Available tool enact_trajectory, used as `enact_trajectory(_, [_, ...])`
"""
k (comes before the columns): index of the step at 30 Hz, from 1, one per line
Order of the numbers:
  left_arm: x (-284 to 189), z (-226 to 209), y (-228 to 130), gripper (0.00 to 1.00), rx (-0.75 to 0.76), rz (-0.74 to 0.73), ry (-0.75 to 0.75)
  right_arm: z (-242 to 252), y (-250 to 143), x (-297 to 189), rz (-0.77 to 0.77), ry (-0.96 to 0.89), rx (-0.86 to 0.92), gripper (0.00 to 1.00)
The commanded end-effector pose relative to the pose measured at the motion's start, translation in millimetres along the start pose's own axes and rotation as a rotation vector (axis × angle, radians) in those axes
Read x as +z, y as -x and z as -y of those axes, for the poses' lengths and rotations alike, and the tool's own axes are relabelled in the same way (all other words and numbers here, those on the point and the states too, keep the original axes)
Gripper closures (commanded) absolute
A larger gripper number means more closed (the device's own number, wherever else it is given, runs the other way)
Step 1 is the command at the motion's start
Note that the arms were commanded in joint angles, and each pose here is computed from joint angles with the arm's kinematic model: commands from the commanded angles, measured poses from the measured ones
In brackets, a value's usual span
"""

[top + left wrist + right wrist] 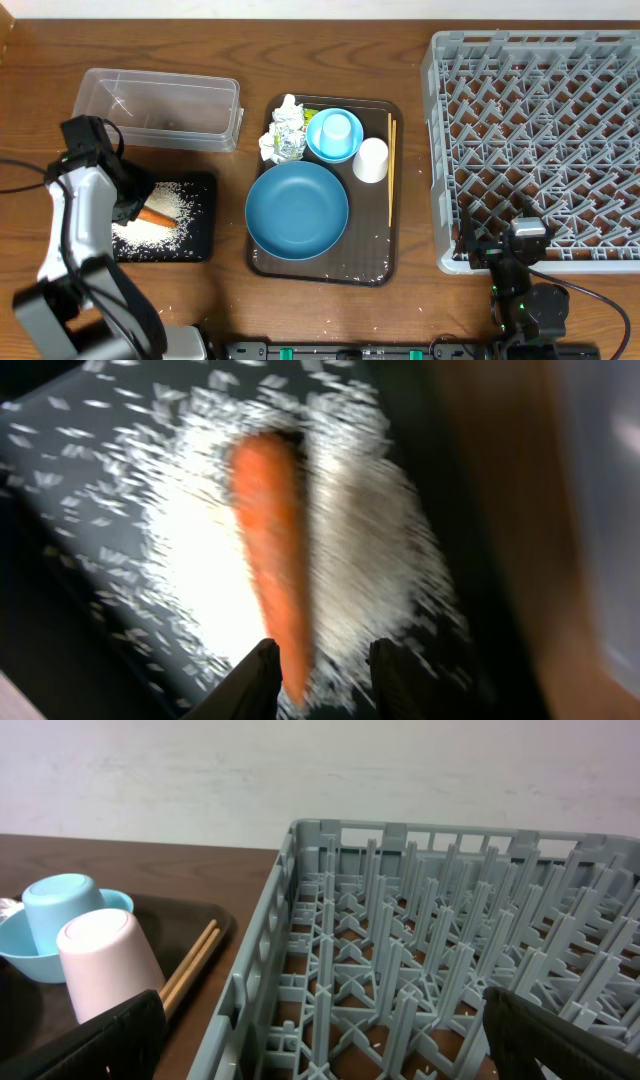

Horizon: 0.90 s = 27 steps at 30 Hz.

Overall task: Sort waste into correct bins and load items into the dishwasher rack
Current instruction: 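Carry the carrot left and drop it onto the rice on the black tray, then move the right gripper from the rack toward the pink cup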

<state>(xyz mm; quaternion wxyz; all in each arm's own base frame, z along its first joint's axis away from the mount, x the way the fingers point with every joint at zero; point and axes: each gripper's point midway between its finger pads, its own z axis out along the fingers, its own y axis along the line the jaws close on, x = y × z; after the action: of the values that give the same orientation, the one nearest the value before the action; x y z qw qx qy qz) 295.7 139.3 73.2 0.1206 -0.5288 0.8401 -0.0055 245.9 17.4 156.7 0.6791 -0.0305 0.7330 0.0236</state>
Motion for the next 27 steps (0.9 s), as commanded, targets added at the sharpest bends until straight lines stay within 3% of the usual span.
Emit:
enact_trajectory(1, [-43.1,27.4,-11.4,0.66,0.094,-0.009,-0.216,0.8,-1.8,0.1,-0.006,-0.005,-0.008,0.01])
enact_trajectory(3, [-65.2,31.2,-10.0,0.59,0.095,0.038,-0.269,0.8,-1.8,0.1,-0.006,-0.005,-0.008,0.01])
enact_trajectory(4, [-76.2,31.7,-6.7,0.45,0.097,0.076,-0.287,0.8,-1.8,0.1,-0.006,-0.005,-0.008,0.01])
enact_trajectory(5, [-84.7,31.2,-2.4,0.22,0.097,0.115,-0.296,0.8,-1.8,0.1,-0.006,-0.005,-0.008,0.01])
enact_trajectory(6, [-93.1,29.0,3.5,0.18,0.095,0.164,-0.293,0.8,-1.8,0.1,-0.006,-0.005,-0.008,0.01])
enact_trajectory(11, [-112.9,-8.0,23.4,0.13,-0.114,0.314,-0.169,0.8,-1.8,0.1,-0.006,-0.005,-0.008,0.01])
enact_trajectory(15, [-110.4,-38.4,30.0,0.11,-0.277,0.322,-0.092,0.8,-1.8,0.1,-0.006,-0.005,-0.008,0.01])
enact_trajectory(27, [-101.1,-52.4,25.9,0.06,-0.298,0.282,-0.032,0.8,-1.8,0.1,-0.006,-0.005,-0.008,0.01])
